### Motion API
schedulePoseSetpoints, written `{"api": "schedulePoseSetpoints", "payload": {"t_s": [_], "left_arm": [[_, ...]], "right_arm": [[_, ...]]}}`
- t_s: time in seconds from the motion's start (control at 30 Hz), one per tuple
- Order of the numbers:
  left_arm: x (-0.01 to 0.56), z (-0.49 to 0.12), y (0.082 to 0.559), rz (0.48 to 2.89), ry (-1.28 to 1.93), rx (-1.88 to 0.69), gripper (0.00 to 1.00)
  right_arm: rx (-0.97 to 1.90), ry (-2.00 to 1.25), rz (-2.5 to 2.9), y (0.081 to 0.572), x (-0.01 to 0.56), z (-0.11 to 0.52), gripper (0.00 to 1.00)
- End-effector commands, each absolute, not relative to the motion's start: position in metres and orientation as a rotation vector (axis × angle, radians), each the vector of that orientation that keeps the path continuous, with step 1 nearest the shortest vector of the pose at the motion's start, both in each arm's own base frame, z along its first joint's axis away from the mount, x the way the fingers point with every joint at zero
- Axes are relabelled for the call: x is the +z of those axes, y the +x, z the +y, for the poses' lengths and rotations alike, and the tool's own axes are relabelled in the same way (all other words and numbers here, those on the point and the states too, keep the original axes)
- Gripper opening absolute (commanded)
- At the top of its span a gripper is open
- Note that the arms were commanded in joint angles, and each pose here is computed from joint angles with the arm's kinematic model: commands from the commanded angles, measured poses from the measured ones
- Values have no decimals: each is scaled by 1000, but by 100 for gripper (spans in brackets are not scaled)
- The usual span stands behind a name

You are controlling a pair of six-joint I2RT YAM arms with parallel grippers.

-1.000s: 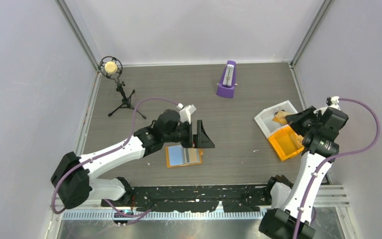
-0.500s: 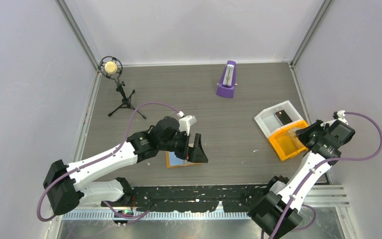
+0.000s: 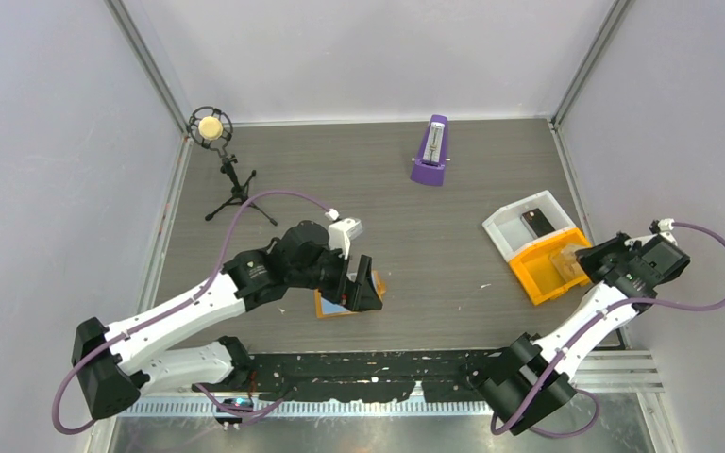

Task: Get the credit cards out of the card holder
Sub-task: Place the credit card in the storage box.

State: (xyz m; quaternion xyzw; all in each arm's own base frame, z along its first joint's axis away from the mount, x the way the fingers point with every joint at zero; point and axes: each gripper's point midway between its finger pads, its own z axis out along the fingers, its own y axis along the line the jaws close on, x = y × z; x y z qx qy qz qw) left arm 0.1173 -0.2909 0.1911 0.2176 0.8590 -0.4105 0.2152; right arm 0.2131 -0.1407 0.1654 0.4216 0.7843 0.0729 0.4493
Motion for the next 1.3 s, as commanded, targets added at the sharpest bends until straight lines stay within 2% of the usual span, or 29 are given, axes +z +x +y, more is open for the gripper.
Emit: {"api": "schedulePoseSetpoints", "payload": {"t_s": [0.0, 0.4, 1.27], "left_arm": [[214, -290, 126, 2294, 637, -1113, 89], [226, -264, 142, 2267, 718, -866, 89], [222, -258, 158, 2272, 672, -749, 89]], "right_arm": [[171, 985, 1896, 224, 174, -152, 8], [145, 982, 1849, 234, 161, -168, 9], [178, 1069, 1874, 246, 122, -187, 11]]}}
